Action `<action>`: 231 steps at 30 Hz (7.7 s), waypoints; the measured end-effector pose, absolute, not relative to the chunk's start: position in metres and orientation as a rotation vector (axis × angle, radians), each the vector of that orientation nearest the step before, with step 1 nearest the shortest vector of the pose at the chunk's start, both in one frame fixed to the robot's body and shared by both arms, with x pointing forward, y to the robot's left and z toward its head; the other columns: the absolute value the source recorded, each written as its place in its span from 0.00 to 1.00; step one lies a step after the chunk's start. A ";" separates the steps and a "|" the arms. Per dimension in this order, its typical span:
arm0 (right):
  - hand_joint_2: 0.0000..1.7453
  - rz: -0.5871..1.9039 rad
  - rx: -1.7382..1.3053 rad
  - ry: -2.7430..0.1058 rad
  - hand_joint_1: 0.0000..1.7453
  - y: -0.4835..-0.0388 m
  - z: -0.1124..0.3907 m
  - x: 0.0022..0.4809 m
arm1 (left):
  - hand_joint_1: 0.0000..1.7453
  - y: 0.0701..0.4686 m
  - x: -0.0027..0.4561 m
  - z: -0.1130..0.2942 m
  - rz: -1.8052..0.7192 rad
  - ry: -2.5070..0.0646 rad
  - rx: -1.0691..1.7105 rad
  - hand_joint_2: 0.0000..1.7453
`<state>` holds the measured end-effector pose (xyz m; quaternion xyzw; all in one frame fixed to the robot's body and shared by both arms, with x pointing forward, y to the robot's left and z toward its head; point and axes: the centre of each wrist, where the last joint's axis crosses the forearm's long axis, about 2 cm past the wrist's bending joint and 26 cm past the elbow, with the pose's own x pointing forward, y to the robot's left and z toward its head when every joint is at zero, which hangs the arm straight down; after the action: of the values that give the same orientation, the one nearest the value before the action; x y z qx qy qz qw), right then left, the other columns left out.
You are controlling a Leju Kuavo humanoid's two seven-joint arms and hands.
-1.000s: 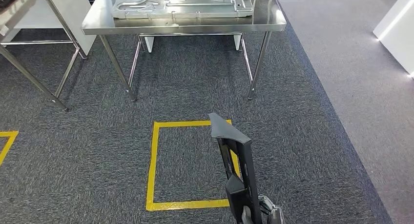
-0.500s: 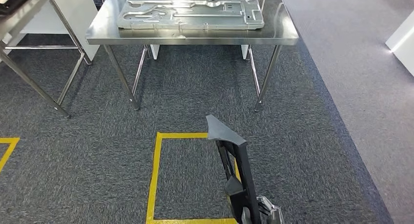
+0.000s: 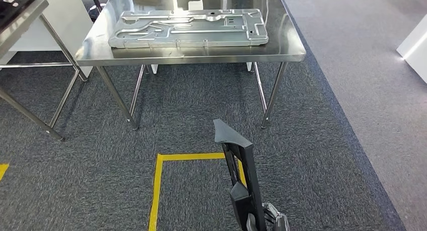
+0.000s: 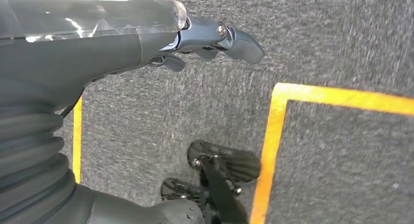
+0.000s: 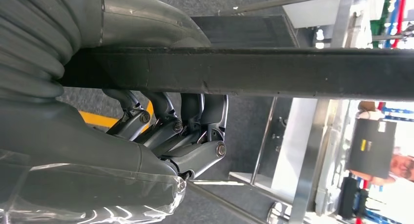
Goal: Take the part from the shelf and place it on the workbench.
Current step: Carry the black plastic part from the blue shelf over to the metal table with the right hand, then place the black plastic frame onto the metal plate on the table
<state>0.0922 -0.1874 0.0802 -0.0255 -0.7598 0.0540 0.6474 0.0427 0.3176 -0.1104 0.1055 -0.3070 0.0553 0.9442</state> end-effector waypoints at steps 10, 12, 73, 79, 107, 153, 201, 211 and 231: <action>1.00 0.133 -0.079 -1.704 1.00 -0.189 0.077 0.091 | 0.00 0.318 0.041 -0.110 0.123 -0.621 0.217 1.00; 1.00 0.130 -0.091 -1.698 1.00 -0.191 0.076 0.090 | 0.00 0.317 0.039 -0.111 0.125 -0.616 0.215 1.00; 1.00 0.145 -0.431 -1.825 1.00 -0.214 0.111 0.119 | 0.00 0.310 0.046 -0.110 0.128 -0.628 0.180 1.00; 1.00 0.133 -0.554 -1.997 1.00 -0.223 0.155 0.144 | 0.00 0.308 0.049 -0.110 0.112 -0.631 0.164 1.00; 1.00 1.484 -1.474 -1.541 1.00 -0.262 0.235 0.441 | 0.00 0.308 0.068 -0.108 -0.049 -0.598 0.073 1.00; 1.00 1.590 -1.341 -1.325 0.00 -0.291 0.187 0.456 | 0.00 0.325 0.049 -0.110 0.028 -0.554 0.112 0.00; 1.00 1.601 -1.340 -1.230 0.00 -0.317 0.170 0.447 | 0.00 0.314 0.049 -0.110 0.092 -0.588 0.044 0.00; 1.00 1.614 -1.327 -1.214 0.00 -0.317 0.162 0.443 | 0.00 0.311 0.049 -0.110 0.094 -0.588 0.039 0.00; 1.00 1.618 -1.331 -1.199 0.00 -0.321 0.161 0.443 | 0.00 0.310 0.052 -0.110 0.095 -0.593 0.036 0.00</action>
<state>0.4429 -0.3206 0.1615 -0.5155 -0.4642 0.6263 0.3558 0.0520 0.3097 -0.1100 0.0177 -0.2922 0.0468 0.9550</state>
